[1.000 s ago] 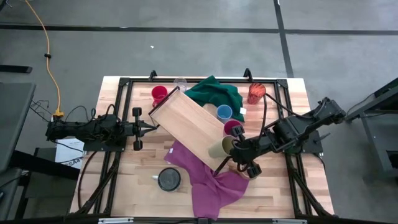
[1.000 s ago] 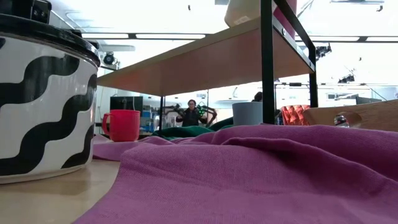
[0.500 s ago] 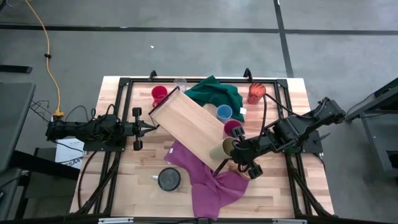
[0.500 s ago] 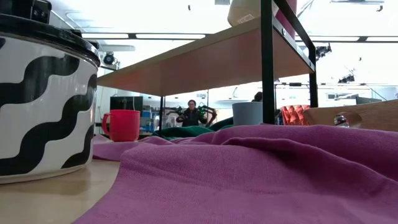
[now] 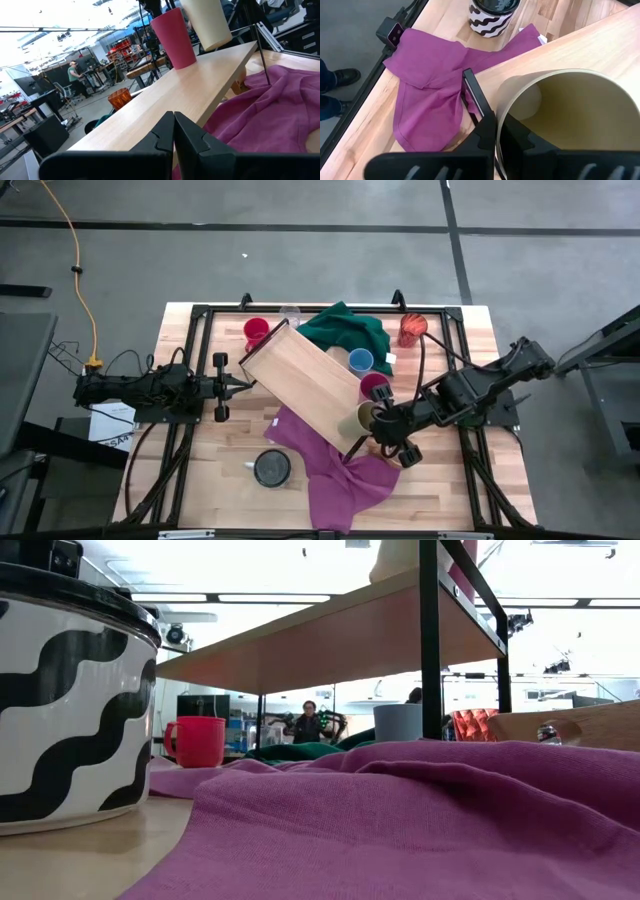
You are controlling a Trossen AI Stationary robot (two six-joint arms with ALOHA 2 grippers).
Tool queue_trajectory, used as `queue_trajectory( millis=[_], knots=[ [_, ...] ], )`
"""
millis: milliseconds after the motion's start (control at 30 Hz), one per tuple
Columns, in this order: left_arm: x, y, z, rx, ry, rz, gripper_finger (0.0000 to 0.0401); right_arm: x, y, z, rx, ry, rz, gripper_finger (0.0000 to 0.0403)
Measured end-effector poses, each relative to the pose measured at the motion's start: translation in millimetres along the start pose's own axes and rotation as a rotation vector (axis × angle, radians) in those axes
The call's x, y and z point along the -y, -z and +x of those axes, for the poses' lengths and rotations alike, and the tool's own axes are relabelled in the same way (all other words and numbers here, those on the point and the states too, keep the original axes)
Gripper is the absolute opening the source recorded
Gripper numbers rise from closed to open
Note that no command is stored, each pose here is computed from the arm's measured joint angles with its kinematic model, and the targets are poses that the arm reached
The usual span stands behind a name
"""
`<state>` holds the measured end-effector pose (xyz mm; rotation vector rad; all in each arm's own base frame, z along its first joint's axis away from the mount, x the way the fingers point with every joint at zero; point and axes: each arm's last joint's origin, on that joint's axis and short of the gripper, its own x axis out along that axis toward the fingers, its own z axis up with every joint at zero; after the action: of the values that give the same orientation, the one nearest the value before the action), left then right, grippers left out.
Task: Stack small to large cups/mugs on shelf
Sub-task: Put the gray cup on the shelf
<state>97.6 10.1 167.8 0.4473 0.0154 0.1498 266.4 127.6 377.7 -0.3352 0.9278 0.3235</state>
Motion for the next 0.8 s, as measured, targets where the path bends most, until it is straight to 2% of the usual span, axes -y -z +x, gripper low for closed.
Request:
queue_trajectory(
  millis=[800],
  knots=[
    [0.0, -0.1, 0.0, 0.001, 0.0, 0.0, 0.0001, -1.4, -3.4, 8.5, -0.003, -0.016, 0.002, 0.0001]
  ],
)
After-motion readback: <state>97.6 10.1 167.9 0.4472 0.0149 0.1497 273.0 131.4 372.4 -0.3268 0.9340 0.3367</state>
